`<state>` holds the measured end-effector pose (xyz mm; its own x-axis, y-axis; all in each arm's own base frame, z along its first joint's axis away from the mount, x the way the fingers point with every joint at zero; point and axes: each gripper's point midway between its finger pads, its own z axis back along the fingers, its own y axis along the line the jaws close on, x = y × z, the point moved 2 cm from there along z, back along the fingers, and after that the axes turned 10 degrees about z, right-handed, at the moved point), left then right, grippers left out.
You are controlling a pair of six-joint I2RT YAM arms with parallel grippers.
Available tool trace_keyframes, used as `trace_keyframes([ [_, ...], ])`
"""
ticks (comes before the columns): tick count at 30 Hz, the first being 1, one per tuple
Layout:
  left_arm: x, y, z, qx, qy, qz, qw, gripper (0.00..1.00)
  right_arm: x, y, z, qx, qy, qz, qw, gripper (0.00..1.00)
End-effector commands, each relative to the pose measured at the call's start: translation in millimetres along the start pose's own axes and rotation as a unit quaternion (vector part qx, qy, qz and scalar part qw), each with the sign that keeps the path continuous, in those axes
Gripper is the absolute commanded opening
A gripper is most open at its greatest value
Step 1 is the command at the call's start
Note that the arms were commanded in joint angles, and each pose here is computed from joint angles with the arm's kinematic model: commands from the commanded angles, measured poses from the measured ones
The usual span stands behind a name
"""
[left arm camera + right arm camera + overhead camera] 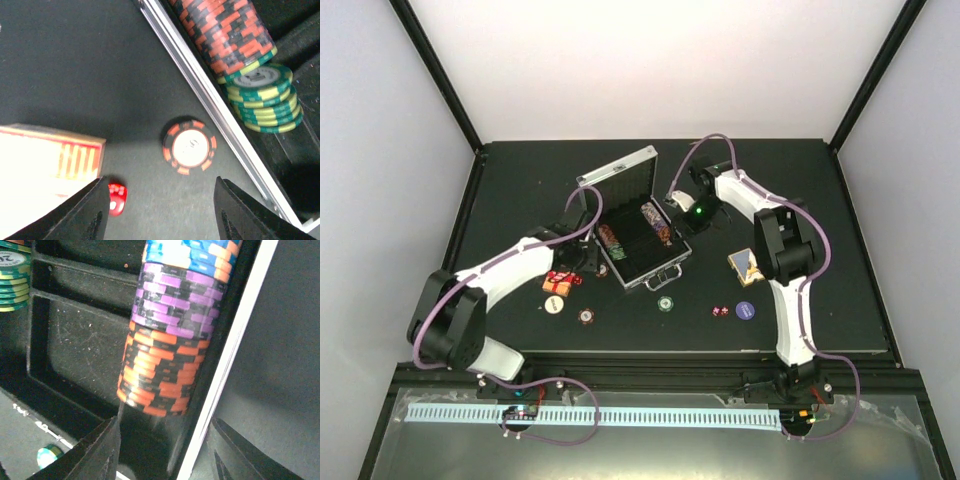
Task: Pack up texas hold em set
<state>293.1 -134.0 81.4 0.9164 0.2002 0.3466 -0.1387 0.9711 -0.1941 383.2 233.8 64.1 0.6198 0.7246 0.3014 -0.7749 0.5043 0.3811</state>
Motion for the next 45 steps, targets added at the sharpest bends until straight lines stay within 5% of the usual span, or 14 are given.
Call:
trace_keyframes([
  [1,-17.4,12.3,24.2,0.005,0.023,0.008,1.000,0.62,8.6,28.1,31.2,0.023,-0.040,0.026,0.999,0.52],
  [13,-17.9,75.6,38.4,0.118,0.062,0.036,0.990,0.98,-12.8,36.4,62.6,0.000,-0.069,0.059,0.996,0.67],
  [23,10.6,73.3,16.5,0.074,0.075,0.019,0.994,0.99,-17.8,19.7,55.6,-0.016,-0.061,0.044,0.997,0.71],
  [45,1.8,79.6,-17.1,0.080,0.120,0.006,0.990,0.94,-25.8,7.7,24.4,0.009,-0.053,-0.003,0.999,0.72],
])
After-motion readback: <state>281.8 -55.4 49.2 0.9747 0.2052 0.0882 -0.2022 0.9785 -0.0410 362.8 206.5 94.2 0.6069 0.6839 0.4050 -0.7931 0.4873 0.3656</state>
